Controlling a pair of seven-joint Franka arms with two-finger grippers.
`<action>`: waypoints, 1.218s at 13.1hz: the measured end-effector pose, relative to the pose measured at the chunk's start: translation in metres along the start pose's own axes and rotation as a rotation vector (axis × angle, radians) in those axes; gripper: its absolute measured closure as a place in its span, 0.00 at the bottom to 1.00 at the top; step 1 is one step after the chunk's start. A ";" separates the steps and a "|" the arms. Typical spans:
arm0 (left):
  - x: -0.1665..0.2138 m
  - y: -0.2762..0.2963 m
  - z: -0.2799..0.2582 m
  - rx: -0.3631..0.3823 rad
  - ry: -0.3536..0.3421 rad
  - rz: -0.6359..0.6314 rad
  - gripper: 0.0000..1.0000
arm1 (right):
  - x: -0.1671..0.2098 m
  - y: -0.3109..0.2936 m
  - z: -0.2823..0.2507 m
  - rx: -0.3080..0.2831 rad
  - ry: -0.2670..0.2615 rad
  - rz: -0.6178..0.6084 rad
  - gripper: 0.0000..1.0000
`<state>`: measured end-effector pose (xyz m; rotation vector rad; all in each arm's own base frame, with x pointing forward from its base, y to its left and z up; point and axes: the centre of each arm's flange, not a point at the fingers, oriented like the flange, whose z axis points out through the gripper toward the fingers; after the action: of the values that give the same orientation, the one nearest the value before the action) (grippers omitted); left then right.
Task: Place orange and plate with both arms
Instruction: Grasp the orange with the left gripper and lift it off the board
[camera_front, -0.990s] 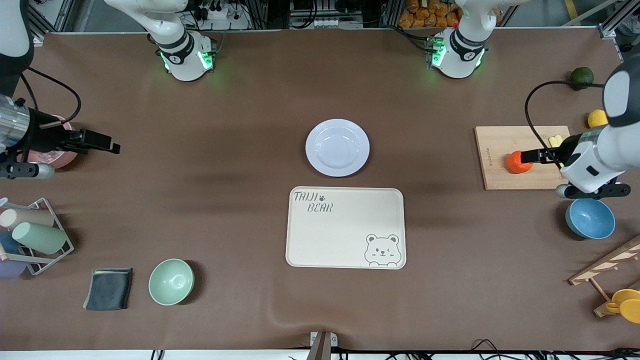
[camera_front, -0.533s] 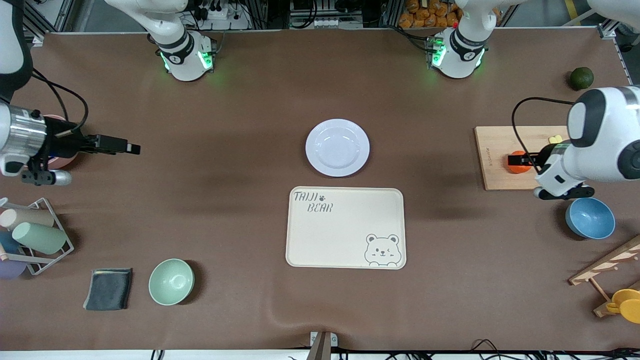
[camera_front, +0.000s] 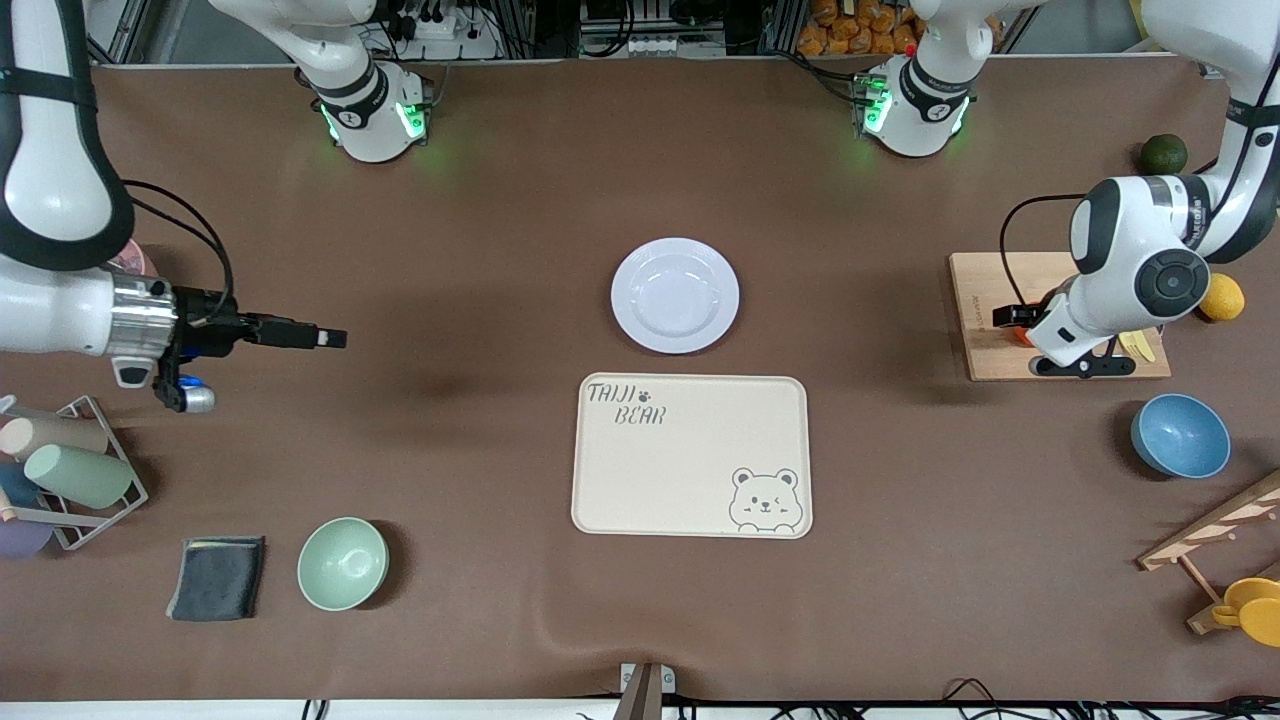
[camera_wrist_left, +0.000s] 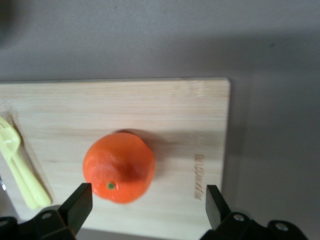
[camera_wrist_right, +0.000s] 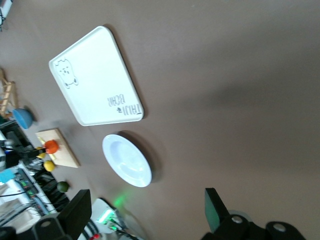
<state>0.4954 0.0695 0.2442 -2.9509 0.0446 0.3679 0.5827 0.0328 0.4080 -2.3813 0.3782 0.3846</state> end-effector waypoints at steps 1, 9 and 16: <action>-0.004 -0.004 0.008 0.010 0.006 0.007 0.00 | 0.000 0.002 0.008 0.025 -0.008 0.014 0.00; -0.005 -0.014 0.033 0.049 0.031 0.052 0.00 | 0.012 0.035 0.060 0.253 -0.081 0.062 0.00; -0.001 -0.022 0.056 0.065 0.044 0.086 0.21 | 0.018 0.052 0.086 0.316 -0.074 0.045 0.00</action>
<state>0.4816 0.1012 0.1943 -2.8988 0.1856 0.3063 0.5649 0.0500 0.3089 -2.0489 0.4249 0.4003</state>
